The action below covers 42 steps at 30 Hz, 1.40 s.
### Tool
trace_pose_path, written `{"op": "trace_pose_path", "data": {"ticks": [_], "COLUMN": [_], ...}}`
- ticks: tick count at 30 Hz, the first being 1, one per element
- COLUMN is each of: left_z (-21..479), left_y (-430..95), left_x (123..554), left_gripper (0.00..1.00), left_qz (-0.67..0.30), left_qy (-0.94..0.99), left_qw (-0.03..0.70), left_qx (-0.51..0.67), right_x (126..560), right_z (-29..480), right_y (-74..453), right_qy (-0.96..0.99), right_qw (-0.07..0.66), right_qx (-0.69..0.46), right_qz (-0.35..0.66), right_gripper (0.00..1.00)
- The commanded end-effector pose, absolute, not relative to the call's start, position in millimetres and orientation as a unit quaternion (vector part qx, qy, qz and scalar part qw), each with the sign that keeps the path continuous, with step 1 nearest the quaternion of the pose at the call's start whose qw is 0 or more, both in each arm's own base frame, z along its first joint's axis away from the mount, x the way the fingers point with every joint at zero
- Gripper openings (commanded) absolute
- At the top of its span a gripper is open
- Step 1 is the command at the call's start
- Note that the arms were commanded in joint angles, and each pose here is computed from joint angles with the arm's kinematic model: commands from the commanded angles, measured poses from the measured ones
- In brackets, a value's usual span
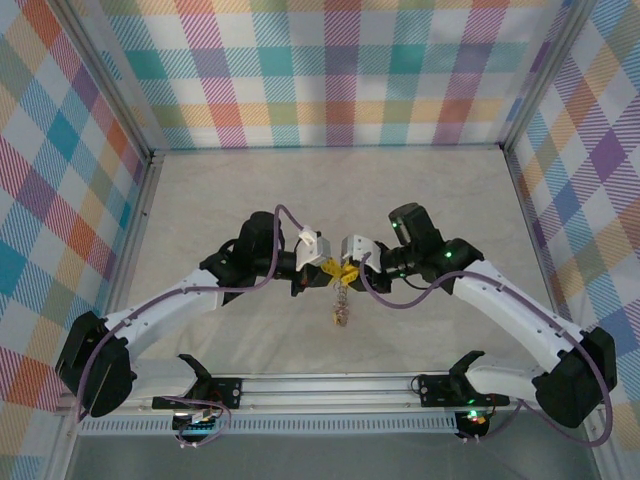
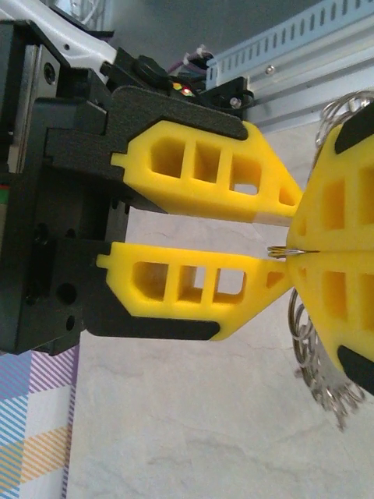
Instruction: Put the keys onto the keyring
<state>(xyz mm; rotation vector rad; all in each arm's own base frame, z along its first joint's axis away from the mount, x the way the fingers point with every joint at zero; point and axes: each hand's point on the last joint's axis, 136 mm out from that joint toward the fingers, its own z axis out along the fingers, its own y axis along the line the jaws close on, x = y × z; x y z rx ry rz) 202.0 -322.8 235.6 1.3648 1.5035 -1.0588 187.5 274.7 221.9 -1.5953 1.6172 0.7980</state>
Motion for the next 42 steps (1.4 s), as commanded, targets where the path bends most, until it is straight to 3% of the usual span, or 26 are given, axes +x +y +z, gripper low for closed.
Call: {"op": "trace_pose_path", "data": {"ticks": [1, 6, 18, 25, 33, 42], "left_z": [266.2, 277.6, 287.3, 290.8, 293.3, 295.9], "left_y": [-319.6, -313.4, -311.5, -310.2, -309.6, -315.5], "left_x": [200.4, 202.8, 199.9, 197.7, 200.0, 203.9], "left_gripper": [0.0, 0.0, 0.0, 0.0, 0.0, 0.0], "left_qz": [-0.454, -0.459, -0.468, -0.473, -0.47, -0.482], "left_qy": [0.555, 0.535, 0.512, 0.506, 0.503, 0.501], "left_qw": [0.455, 0.483, 0.504, 0.51, 0.523, 0.523], "left_qx": [0.528, 0.519, 0.514, 0.509, 0.503, 0.493], "right_x": [187.3, 193.4, 192.4, 191.6, 192.7, 202.4], "right_z": [240.4, 244.9, 257.8, 258.1, 255.5, 264.6], "right_y": [278.4, 272.0, 278.9, 289.0, 293.7, 303.2], "right_qy": [0.604, 0.607, 0.589, 0.578, 0.577, 0.566], "right_qw": [0.39, 0.42, 0.423, 0.407, 0.404, 0.427], "right_qx": [-0.607, -0.583, -0.571, -0.573, -0.57, -0.558], "right_qz": [0.338, 0.341, 0.386, 0.415, 0.423, 0.432], "right_gripper": [0.21, 0.27, 0.21, 0.03, 0.12, 0.13]}}
